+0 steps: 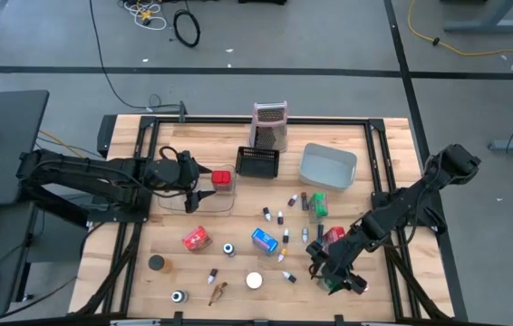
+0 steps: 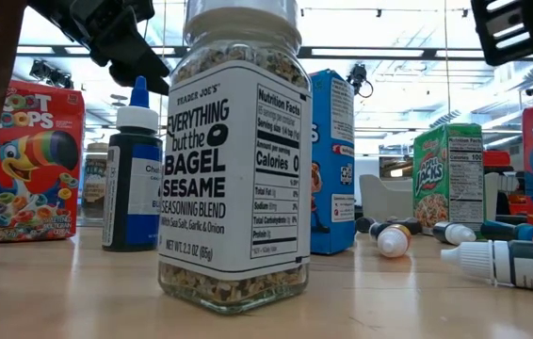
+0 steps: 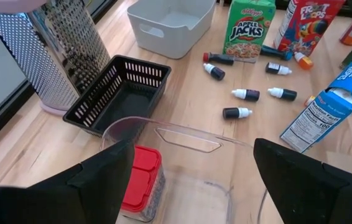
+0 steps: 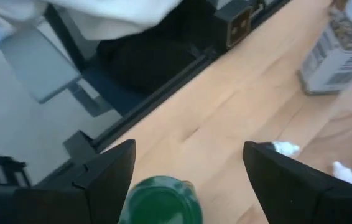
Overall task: Pick & Place Kitchen Items
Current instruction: Put the green seasoning bottle into the transparent bin
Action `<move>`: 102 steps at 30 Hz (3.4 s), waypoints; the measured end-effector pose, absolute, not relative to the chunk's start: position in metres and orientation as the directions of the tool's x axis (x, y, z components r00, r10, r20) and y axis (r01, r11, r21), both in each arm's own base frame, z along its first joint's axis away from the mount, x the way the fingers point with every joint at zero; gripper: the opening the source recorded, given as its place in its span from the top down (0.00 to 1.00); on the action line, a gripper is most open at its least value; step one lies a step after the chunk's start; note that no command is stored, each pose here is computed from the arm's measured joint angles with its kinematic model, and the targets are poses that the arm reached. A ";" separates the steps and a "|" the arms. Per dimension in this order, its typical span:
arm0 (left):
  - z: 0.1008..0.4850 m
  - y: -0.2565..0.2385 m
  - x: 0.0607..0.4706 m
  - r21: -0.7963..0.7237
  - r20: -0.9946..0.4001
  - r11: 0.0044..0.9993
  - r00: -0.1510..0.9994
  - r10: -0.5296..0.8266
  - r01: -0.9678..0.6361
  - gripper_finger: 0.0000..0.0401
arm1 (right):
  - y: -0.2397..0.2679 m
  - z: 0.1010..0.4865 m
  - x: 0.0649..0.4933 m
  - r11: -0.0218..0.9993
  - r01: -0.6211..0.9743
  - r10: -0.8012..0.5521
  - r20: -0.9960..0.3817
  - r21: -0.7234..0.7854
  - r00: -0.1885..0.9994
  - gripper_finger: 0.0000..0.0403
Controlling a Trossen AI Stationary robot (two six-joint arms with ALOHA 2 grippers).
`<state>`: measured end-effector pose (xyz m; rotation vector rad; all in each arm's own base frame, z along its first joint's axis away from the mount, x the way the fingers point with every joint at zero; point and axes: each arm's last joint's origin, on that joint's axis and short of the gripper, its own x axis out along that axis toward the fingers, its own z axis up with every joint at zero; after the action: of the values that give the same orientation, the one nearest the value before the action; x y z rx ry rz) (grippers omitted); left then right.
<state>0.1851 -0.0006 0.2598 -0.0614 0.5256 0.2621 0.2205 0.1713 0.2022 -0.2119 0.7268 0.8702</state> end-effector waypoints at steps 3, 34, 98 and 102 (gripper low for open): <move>0.260 -0.001 0.185 0.019 -0.503 0.966 0.833 0.231 -0.257 0.15 | 0.173 0.202 0.220 0.676 -0.732 0.592 -0.655 0.087 0.470 0.24; 0.260 -0.001 0.185 -0.057 -0.503 0.953 0.833 0.231 -0.299 0.15 | 0.168 0.151 0.188 0.680 -0.728 0.645 -0.546 0.091 0.534 0.28; 0.328 0.004 0.170 0.150 -0.301 0.926 0.876 0.378 -0.347 0.15 | -0.020 0.182 0.475 0.979 0.178 -0.128 -0.383 0.096 0.915 0.49; 0.329 0.004 0.170 0.146 -0.289 0.926 0.880 0.377 -0.349 0.15 | -0.020 0.169 0.475 0.980 0.179 -0.126 -0.433 0.085 0.892 0.49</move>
<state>0.1704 0.0043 0.3287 0.0907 0.3194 0.3789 0.4749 -0.0198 0.1688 0.1236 0.4408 -0.1586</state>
